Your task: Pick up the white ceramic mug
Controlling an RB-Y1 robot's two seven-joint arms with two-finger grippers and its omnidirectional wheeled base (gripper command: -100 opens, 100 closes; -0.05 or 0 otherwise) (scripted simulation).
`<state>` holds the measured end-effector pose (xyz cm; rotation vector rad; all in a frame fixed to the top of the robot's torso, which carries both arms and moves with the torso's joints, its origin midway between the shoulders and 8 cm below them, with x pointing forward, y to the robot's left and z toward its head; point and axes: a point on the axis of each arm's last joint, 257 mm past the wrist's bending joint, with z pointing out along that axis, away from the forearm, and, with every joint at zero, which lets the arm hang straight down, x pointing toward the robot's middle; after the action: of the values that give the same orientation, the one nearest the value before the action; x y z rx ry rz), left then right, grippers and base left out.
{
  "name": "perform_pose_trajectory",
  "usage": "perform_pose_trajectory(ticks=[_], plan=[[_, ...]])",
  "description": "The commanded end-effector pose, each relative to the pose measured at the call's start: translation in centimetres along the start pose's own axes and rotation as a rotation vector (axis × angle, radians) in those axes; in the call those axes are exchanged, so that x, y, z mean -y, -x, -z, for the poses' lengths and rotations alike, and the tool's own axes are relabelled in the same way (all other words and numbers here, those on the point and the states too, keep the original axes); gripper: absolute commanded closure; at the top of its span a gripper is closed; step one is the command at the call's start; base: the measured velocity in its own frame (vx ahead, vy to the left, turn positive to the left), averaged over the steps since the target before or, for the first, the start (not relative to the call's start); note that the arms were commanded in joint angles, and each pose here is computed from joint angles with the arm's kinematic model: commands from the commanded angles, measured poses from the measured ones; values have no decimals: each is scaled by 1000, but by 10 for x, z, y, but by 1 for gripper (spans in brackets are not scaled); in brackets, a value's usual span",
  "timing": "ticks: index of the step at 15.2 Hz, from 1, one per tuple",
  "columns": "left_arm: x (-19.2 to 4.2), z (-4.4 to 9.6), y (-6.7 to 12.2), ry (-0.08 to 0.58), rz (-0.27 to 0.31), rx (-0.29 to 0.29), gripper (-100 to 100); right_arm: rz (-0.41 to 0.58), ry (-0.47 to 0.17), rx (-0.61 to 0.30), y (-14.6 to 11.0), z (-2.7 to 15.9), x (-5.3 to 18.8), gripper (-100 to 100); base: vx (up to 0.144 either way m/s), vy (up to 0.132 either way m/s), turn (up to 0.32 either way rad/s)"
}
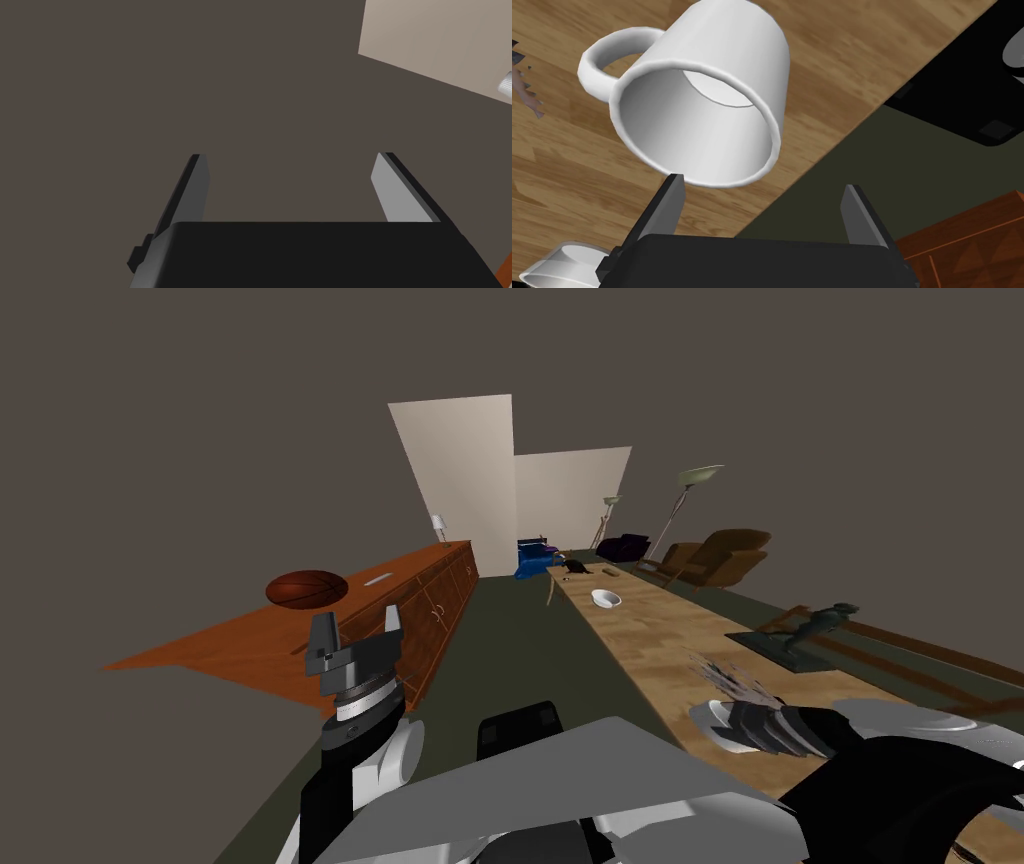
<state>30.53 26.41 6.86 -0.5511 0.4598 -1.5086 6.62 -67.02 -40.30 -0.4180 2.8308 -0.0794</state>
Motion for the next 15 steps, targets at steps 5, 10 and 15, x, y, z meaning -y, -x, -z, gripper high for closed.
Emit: perform_pose_trajectory(ticks=[5,10,15], plan=[[0,0,0,0,0,0,0,12,47,-136,-70,5,-23,-100,56,-30,116],[0,0,0,0,0,0,0,2,71,-169,-97,-2,-43,-100,43,-28,82],[0,0,0,0,0,0,0,-5,68,-168,-100,-10,-49,100,-5,-24,46]])
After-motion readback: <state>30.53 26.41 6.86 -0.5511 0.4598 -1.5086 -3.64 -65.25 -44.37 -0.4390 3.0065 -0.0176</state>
